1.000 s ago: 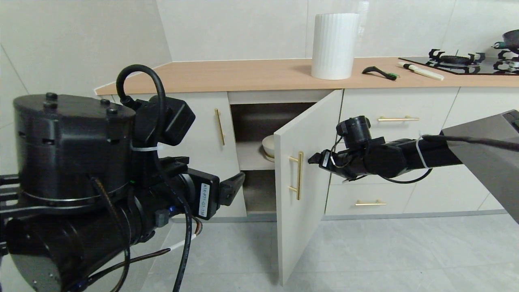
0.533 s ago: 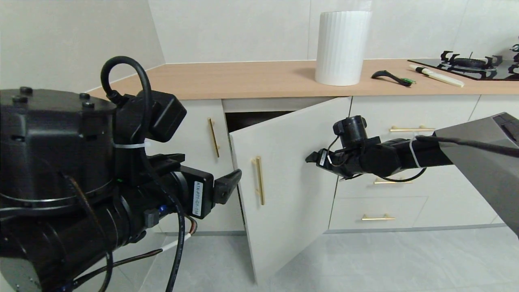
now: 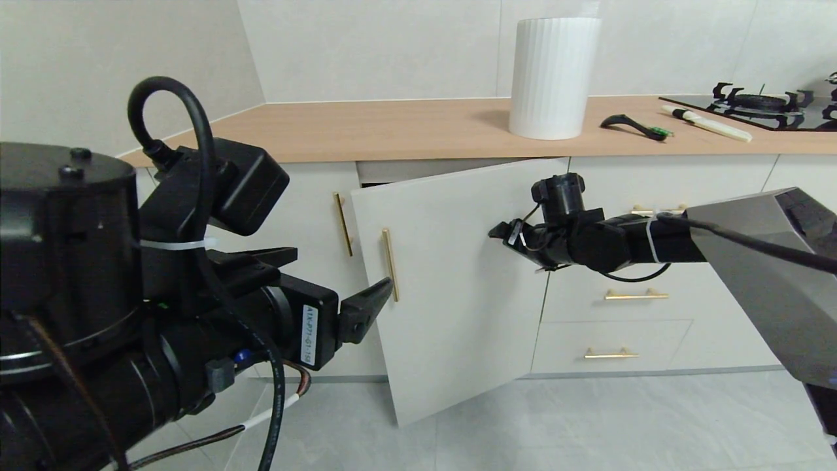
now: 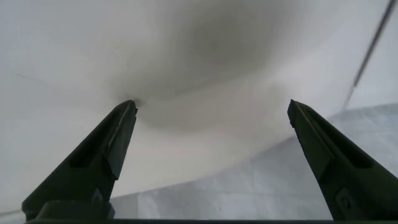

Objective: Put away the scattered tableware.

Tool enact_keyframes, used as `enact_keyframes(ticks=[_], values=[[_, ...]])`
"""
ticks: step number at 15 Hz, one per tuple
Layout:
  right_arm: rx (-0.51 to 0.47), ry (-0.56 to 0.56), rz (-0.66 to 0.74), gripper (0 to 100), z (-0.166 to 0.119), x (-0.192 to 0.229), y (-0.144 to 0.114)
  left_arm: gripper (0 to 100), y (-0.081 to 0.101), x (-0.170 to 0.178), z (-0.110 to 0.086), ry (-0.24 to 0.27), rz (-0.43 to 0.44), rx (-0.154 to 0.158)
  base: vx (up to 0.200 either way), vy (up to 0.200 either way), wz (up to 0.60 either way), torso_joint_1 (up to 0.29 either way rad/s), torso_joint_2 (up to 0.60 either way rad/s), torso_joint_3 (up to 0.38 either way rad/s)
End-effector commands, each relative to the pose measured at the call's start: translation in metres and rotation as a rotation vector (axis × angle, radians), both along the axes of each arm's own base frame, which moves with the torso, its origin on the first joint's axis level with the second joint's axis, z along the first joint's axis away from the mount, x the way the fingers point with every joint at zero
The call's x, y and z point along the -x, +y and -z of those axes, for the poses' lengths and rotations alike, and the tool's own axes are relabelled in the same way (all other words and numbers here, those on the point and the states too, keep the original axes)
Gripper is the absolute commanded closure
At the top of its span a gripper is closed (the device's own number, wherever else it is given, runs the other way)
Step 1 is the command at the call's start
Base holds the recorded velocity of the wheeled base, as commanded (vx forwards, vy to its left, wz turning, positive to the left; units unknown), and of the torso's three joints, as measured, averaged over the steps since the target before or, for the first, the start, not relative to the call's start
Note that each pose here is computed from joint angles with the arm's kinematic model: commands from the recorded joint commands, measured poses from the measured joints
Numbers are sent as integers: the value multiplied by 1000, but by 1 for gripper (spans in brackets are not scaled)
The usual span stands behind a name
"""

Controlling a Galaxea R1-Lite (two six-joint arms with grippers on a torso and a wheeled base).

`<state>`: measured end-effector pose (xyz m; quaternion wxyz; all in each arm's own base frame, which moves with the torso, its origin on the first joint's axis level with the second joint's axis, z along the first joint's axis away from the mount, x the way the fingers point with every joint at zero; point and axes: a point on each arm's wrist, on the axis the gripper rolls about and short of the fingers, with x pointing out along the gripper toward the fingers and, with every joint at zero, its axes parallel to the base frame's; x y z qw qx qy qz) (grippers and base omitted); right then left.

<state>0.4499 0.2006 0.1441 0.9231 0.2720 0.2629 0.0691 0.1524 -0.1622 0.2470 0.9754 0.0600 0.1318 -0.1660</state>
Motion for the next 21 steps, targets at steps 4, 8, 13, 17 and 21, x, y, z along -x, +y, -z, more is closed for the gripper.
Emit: enact_keyframes(ticks=[4, 8, 13, 17, 21], values=[[7, -45, 120, 0, 20, -33, -6, 0, 0, 0, 0, 1, 0, 0, 0, 0, 0, 0, 0, 0], [18, -32, 151, 0, 28, -39, -17, 0, -1, 0, 1, 4, 0, -4, 0, 0, 0, 0, 0, 0], [3, -72, 208, 0, 21, -49, -42, 0, -1, -1, 2, 6, 0, -6, 0, 0, 0, 0, 0, 0], [6, -81, 233, 0, 20, -52, -51, 0, -1, -1, 2, 7, 0, -7, 0, 0, 0, 0, 0, 0], [16, -105, 255, 0, -21, -27, -44, 0, -1, 0, 2, 5, 0, -5, 0, 0, 0, 0, 0, 0]])
